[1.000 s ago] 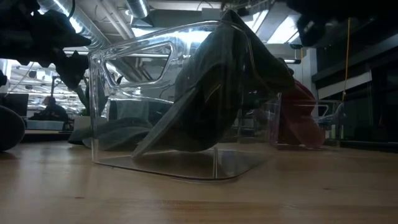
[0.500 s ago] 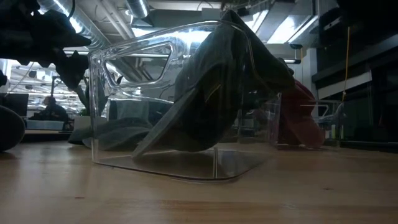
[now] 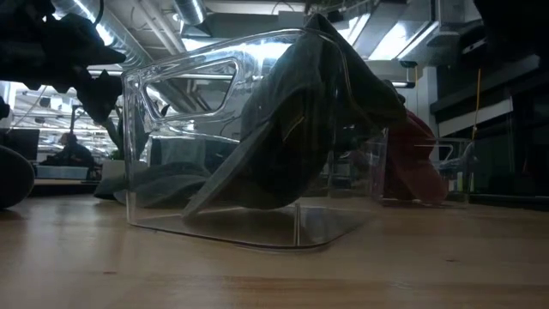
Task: Pick & Place hat
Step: Put the black cap into the bottom transparent bin
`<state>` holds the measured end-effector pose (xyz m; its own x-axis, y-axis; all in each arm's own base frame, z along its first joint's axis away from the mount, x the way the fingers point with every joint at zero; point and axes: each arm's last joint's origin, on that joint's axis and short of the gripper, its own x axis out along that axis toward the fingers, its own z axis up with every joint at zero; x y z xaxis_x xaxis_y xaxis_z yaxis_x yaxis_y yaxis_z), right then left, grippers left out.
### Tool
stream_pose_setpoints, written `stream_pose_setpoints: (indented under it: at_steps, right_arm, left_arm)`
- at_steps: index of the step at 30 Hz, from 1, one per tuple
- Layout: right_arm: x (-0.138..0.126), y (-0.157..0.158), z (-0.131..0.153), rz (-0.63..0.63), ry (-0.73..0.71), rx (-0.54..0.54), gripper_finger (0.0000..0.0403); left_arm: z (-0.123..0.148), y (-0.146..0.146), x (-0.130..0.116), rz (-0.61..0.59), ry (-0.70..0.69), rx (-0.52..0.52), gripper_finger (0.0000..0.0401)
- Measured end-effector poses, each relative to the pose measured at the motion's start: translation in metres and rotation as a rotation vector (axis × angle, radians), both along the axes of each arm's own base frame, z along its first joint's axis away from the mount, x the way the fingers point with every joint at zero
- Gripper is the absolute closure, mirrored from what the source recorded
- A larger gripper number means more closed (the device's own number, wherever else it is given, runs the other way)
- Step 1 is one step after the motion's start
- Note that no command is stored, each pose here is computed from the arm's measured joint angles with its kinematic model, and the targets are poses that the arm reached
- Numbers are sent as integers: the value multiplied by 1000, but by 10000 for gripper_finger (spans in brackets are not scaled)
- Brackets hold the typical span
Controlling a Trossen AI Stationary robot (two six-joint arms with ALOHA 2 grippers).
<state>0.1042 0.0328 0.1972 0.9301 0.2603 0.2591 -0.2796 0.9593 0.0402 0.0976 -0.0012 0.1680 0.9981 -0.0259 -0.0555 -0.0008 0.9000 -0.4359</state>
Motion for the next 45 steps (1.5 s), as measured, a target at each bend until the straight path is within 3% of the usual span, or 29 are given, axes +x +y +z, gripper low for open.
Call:
stream_pose_setpoints:
  at_steps: [6,18,23,28,38,45]
  right_arm:
    - [-7,-1,-3,49,-34,-37,366]
    - [-13,-8,-11,-59,8,-134,366]
    - [-11,-8,-18,-75,78,-170,366]
    - [-10,-5,-30,9,193,-219,366]
    - [-8,-9,-33,-29,250,-142,366]
    - [-7,-9,-33,-31,250,-145,366]
  left_arm:
    - [0,0,0,0,0,0,191]
    - [0,0,0,0,-1,0,191]
    - [0,0,0,-1,0,0,191]
    - [0,0,0,-1,0,0,191]
    - [0,0,0,0,0,0,191]
    - [0,0,0,0,0,0,191]
